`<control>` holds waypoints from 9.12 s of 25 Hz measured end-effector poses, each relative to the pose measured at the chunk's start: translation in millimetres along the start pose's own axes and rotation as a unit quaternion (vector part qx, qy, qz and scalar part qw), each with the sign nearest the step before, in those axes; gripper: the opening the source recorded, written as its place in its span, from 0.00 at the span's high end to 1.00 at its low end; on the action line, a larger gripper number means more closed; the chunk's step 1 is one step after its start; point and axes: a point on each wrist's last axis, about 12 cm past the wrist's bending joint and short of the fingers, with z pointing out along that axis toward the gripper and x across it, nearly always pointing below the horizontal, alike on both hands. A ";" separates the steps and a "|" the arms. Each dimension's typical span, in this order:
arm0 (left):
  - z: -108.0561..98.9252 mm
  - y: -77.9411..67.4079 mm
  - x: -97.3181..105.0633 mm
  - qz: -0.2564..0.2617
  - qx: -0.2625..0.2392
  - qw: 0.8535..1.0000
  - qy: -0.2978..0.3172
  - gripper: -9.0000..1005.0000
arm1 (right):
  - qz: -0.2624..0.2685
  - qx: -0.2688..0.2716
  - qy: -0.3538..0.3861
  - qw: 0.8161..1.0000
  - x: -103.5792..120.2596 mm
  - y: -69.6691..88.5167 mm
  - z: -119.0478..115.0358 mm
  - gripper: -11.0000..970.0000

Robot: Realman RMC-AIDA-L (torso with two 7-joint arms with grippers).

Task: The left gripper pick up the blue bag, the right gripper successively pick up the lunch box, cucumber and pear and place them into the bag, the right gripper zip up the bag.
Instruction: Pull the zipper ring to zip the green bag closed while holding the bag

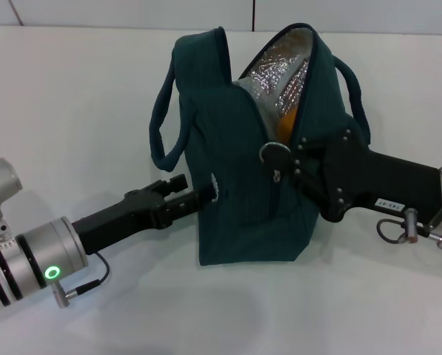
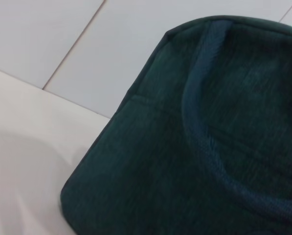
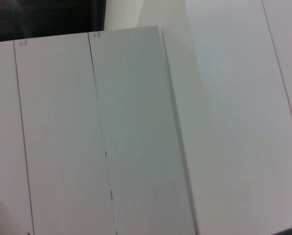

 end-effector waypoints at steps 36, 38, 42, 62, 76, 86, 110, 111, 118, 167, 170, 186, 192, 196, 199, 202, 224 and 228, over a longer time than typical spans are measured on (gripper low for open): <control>-32.3 -22.1 16.0 0.112 0.036 0.989 -0.094 0.12 | -0.008 0.025 -0.014 1.000 -6.9 -11.8 22.0 0.97; -35.9 -27.1 22.2 0.123 0.043 0.986 -0.101 0.12 | -0.011 0.022 -0.009 1.000 -7.0 -12.8 24.0 0.97; -37.5 -34.1 35.7 0.136 0.037 0.984 -0.109 0.12 | -0.027 0.013 -0.008 1.000 -10.0 -14.4 30.0 0.97; -50.6 -44.6 47.2 0.141 0.047 0.981 -0.126 0.12 | -0.042 0.005 0.011 0.999 -10.5 -18.1 42.4 0.97; -31.4 -35.6 43.6 0.131 0.013 0.985 -0.116 0.12 | -0.044 0.007 0.009 0.999 -12.1 -19.6 42.8 0.97; -26.3 -30.6 38.3 0.150 0.006 0.983 -0.107 0.24 | -0.045 0.009 0.005 0.999 -14.4 -21.3 42.8 0.97; -16.5 -27.3 46.5 0.217 0.009 0.975 -0.044 0.90 | -0.029 0.093 -0.044 0.994 -24.2 -39.3 25.9 0.97; -17.0 -27.4 47.1 0.218 0.010 0.975 -0.042 0.91 | -0.027 0.098 -0.046 0.994 -24.0 -40.0 24.8 0.97; -20.2 -25.3 44.7 0.217 -0.003 0.975 -0.055 0.93 | -0.020 0.089 -0.050 0.995 -20.3 -33.5 18.4 0.97; -8.7 -44.6 7.9 0.269 0.047 0.941 -0.200 0.35 | -0.009 0.049 -0.038 0.998 -8.9 -16.8 20.0 0.97; -8.6 -45.0 7.5 0.280 0.047 0.938 -0.202 0.50 | -0.009 0.054 -0.040 0.998 -9.4 -17.4 17.8 0.97; -9.0 -43.7 8.7 0.285 0.046 0.938 -0.192 0.94 | -0.011 0.068 -0.070 0.995 -17.6 -21.0 9.7 0.97; -7.2 -43.4 12.3 0.291 0.052 0.940 -0.172 0.94 | -0.012 0.078 -0.084 0.993 -21.5 -23.7 7.3 0.97; -7.3 -44.0 14.9 0.300 0.055 0.938 -0.164 0.94 | -0.013 0.083 -0.090 0.992 -23.4 -25.5 6.7 0.97; -9.7 -43.8 16.1 0.301 0.055 0.938 -0.162 0.94 | -0.013 0.086 -0.088 0.992 -23.4 -26.6 6.7 0.97; -11.5 -44.2 15.4 0.301 0.054 0.937 -0.169 0.94 | -0.012 0.089 -0.086 0.992 -22.6 -27.0 5.6 0.97; -28.8 -44.5 10.3 0.318 0.068 0.927 -0.186 0.94 | -0.012 0.137 -0.085 0.987 -17.6 -34.4 -12.6 0.97; -33.5 -43.9 10.8 0.319 0.064 0.926 -0.189 0.94 | -0.011 0.128 -0.093 0.987 -17.5 -29.9 -15.5 0.97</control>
